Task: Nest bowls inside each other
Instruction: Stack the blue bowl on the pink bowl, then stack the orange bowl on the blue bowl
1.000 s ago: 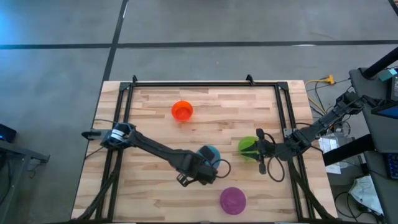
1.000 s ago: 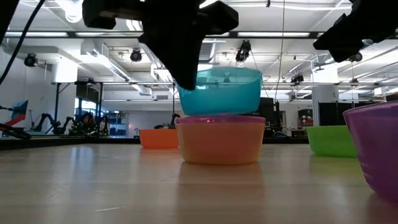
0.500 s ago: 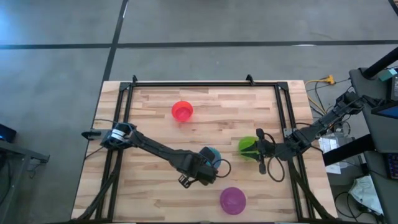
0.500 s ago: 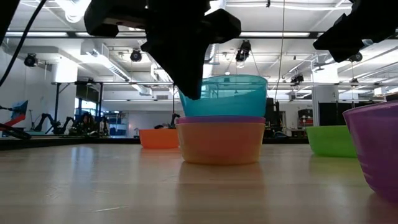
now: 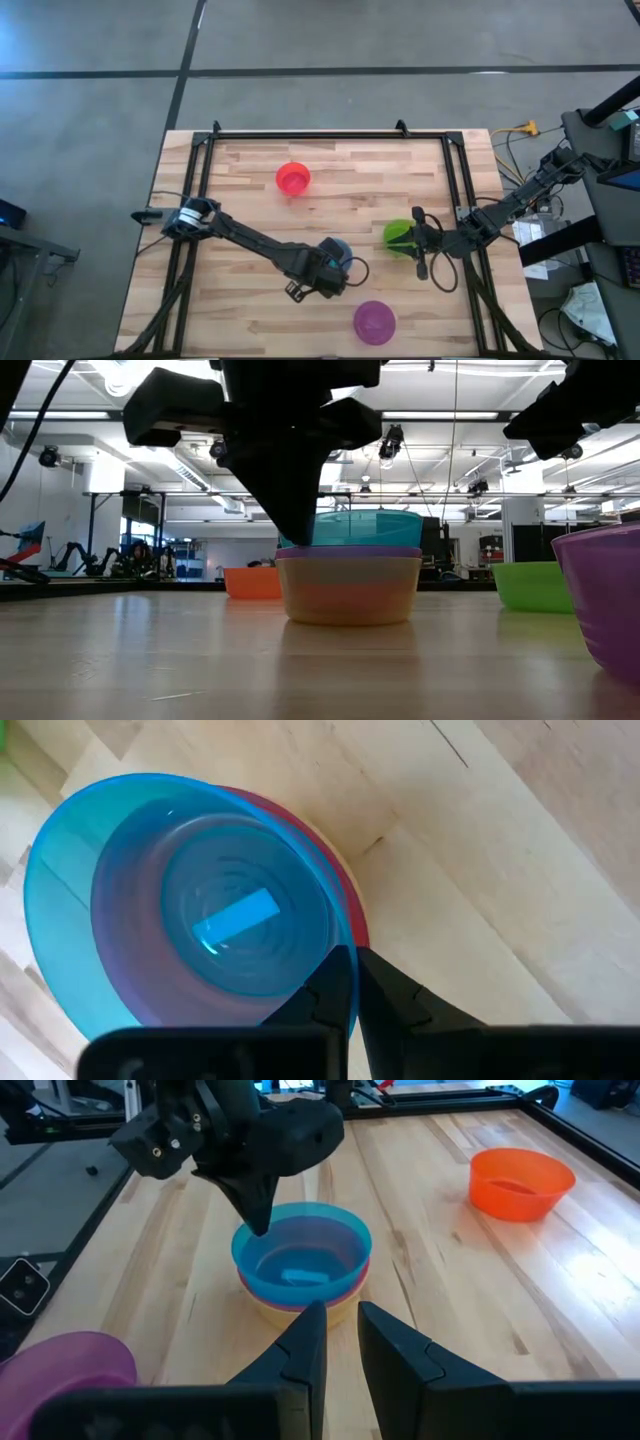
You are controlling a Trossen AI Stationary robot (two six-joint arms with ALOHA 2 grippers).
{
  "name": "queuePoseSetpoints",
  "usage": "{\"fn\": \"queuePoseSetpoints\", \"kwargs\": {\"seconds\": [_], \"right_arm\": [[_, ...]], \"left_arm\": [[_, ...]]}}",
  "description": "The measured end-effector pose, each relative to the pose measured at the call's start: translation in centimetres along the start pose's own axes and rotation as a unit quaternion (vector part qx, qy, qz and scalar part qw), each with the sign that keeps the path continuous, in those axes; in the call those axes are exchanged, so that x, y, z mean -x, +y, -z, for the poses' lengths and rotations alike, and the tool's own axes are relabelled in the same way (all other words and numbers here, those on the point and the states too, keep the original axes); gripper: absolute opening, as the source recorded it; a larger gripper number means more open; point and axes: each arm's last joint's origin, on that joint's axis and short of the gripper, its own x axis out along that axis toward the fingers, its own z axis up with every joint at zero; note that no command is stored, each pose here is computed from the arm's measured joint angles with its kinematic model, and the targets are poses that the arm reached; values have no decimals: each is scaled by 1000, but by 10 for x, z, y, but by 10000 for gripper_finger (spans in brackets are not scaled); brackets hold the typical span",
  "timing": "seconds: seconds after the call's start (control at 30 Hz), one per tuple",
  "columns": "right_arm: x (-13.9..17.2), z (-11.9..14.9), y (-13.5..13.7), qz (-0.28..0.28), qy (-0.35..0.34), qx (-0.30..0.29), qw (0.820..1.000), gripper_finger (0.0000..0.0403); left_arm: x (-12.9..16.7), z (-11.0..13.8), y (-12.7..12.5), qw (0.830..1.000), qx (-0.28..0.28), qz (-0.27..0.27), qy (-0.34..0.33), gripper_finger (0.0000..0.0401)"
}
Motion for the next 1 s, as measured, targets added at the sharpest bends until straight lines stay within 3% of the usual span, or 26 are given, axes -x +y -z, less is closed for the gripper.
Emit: {"fn": "queuePoseSetpoints", "kwargs": {"seconds": [0.23, 0.67, 0.87, 1.0], "right_arm": [[0, 0, 0, 0, -1, -4, 1000, 56], [0, 0, 0, 0, 0, -4, 1000, 57], [0, 0, 0, 0, 0, -4, 1000, 57], [0, 0, 0, 0, 0, -4, 1000, 57]], "left_arm": [[0, 0, 1, 1000, 1, 0, 0, 4], [9, -4, 4, 999, 30, -7, -10, 96], [21, -1, 8, 999, 32, -41, -5, 100], [35, 11, 11, 995, 56, -78, 33, 100]]}}
